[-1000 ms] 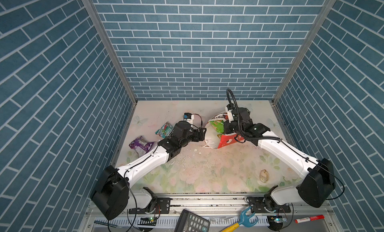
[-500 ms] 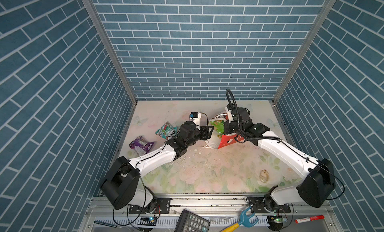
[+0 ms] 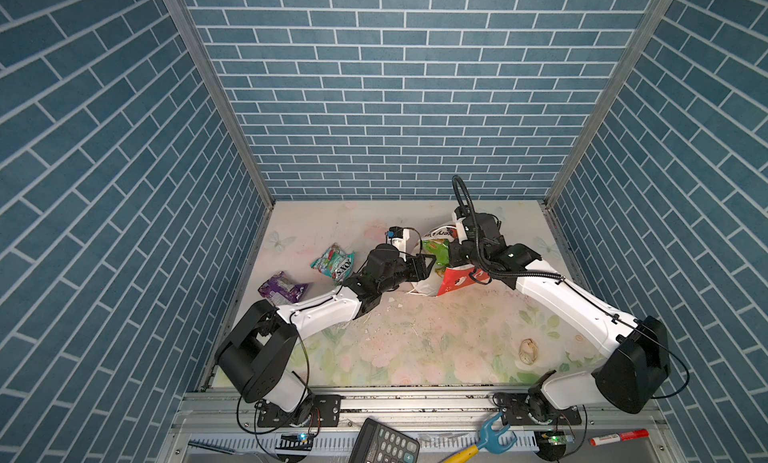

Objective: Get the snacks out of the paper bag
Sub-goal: 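Move the left gripper back to the bag opening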

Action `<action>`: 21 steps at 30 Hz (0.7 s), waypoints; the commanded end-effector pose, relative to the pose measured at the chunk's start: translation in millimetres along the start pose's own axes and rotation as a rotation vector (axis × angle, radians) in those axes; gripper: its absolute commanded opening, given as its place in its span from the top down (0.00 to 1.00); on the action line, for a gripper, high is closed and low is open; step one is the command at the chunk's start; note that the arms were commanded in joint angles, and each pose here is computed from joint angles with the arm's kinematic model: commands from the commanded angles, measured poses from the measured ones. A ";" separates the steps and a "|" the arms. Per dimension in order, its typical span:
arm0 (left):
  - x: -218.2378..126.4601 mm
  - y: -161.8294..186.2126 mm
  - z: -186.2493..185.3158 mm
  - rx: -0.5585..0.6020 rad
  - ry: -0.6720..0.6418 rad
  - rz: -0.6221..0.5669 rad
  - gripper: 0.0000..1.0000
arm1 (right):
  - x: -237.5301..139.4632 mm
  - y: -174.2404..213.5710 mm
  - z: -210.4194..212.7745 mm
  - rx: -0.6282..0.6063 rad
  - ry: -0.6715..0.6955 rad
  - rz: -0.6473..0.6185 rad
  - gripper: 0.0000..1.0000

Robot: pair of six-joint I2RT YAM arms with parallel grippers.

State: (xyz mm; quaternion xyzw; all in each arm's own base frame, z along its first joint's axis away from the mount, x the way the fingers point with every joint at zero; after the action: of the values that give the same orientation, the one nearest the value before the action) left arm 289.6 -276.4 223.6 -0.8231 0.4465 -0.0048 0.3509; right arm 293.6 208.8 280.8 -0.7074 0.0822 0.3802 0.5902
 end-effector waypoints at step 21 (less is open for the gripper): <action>55.4 -13.1 20.0 -0.230 0.001 -0.070 0.14 | -7.6 -12.1 -0.1 0.066 0.003 -0.059 1.00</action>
State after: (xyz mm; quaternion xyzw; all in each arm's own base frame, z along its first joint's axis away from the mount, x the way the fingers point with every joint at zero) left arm 328.7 -300.3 189.8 -0.8540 0.4328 0.0526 0.2838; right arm 293.8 208.9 281.1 -0.7018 0.0855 0.3793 0.5969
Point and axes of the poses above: each gripper's point midway between its finger pads, its own x axis out along the fingers, its own z axis along the line the jaws close on, y = z × x, the point moved 8 cm from there along -x, back along the fingers, and after that the axes turned 7 degrees about -x, right-handed, at the moved point
